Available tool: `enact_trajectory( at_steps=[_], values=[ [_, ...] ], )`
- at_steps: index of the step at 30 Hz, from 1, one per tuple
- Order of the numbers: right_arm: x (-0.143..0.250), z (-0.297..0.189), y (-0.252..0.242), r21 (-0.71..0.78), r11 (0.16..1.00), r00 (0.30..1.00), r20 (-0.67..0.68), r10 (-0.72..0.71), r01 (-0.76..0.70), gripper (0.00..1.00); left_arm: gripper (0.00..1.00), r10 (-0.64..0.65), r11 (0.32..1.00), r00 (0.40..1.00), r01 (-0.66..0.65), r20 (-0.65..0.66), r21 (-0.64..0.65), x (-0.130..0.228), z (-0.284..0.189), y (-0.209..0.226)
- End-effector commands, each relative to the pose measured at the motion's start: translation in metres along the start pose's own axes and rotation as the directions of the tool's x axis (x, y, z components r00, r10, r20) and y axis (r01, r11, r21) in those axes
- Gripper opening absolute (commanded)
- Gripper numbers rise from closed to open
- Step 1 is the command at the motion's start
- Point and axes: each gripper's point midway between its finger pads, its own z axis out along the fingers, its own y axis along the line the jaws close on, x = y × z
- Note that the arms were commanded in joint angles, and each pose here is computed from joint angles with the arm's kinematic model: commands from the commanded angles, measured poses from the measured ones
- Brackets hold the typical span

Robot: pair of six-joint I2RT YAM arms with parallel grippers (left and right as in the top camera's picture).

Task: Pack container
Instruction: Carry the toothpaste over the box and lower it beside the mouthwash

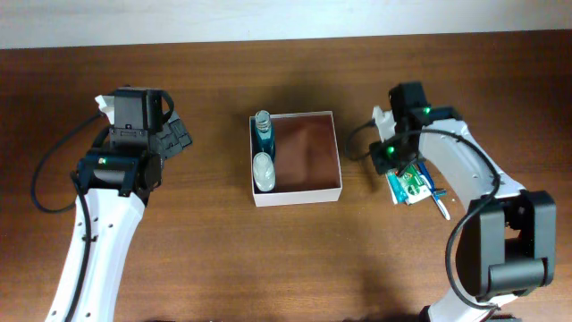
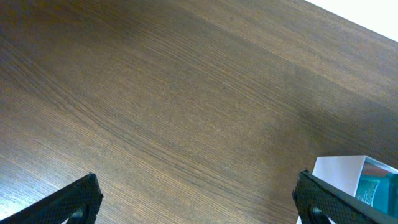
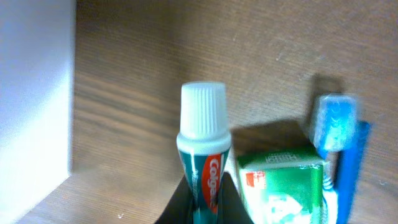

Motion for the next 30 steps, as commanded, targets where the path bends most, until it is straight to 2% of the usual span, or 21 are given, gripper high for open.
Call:
enact_trajectory(
  at_steps=[1, 7, 12, 21, 26, 30],
  values=[
    [-0.031, -0.031, 0.013, -0.041, 0.999, 0.996, 0.078, 0.039, -0.036, 0.04, 0.99, -0.008, 1.0, 1.0, 0.008, 0.001, -0.001, -0.002, 0.0, 0.0],
    [-0.068, -0.079, 0.054, -0.124, 0.991, 0.982, 0.19, -0.027, 0.051, 0.04, 0.99, -0.008, 1.0, 1.0, 0.008, 0.002, -0.001, -0.002, 0.0, 0.0],
    [-0.093, -0.098, 0.096, -0.16, 0.985, 0.96, 0.28, -0.011, 0.058, 0.04, 0.99, -0.008, 1.0, 1.0, 0.008, 0.002, -0.001, -0.002, 0.0, 0.0],
    [-0.109, -0.085, 0.164, -0.186, 0.976, 0.939, 0.34, -0.041, 0.11, 0.04, 0.99, -0.008, 1.0, 1.0, 0.008, 0.002, -0.001, -0.002, 0.0, 0.0],
    [-0.106, -0.074, 0.179, -0.179, 0.977, 0.944, 0.324, -0.056, 0.119, 0.04, 0.99, -0.008, 1.0, 1.0, 0.008, 0.002, -0.001, -0.002, 0.0, 0.0],
    [-0.105, -0.06, 0.18, -0.193, 0.979, 0.959, 0.285, -0.001, 0.059, 0.04, 0.99, -0.008, 1.0, 1.0, 0.008, 0.002, -0.001, -0.002, 0.0, 0.0]
  ],
)
